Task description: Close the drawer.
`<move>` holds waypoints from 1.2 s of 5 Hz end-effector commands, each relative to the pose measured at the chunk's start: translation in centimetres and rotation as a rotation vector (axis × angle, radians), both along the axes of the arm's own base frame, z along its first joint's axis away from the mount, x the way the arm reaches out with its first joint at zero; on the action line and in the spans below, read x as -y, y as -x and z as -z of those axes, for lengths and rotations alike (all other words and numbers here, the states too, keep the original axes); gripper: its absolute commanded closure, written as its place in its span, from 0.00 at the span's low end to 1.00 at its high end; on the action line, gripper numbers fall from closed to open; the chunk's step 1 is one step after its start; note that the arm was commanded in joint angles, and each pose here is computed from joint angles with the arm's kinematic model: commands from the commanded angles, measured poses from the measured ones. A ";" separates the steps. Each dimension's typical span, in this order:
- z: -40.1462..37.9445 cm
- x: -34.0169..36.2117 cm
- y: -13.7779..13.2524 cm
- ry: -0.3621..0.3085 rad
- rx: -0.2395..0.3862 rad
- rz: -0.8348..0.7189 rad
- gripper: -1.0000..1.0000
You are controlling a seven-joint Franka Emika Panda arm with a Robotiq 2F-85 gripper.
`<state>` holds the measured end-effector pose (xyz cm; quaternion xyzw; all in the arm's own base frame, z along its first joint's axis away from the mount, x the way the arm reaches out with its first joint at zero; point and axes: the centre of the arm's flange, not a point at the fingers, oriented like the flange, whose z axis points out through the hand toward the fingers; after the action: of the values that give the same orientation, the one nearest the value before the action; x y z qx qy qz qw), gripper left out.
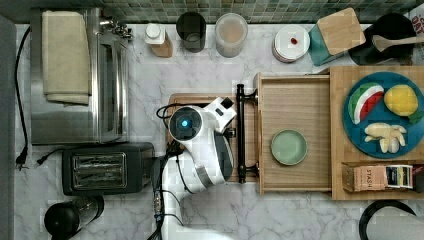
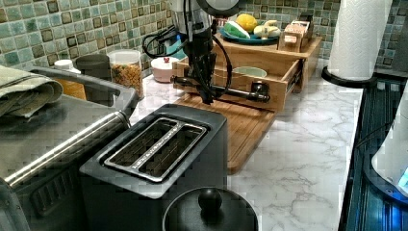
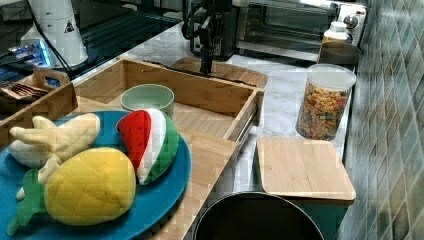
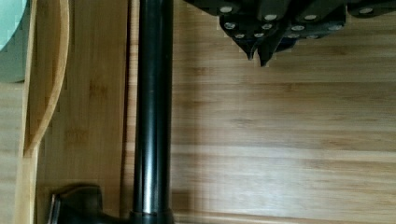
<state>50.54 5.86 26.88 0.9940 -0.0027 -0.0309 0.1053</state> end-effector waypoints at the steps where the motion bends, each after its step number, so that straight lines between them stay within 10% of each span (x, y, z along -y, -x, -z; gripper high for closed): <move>1: -3.1 3.6 -4.1 -0.007 0.168 0.091 1.00; 6: -4.0 17.2 -2.2 -0.016 0.147 0.051 1.00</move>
<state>51.73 -2.50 24.98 0.9959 0.0131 -0.0144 0.0885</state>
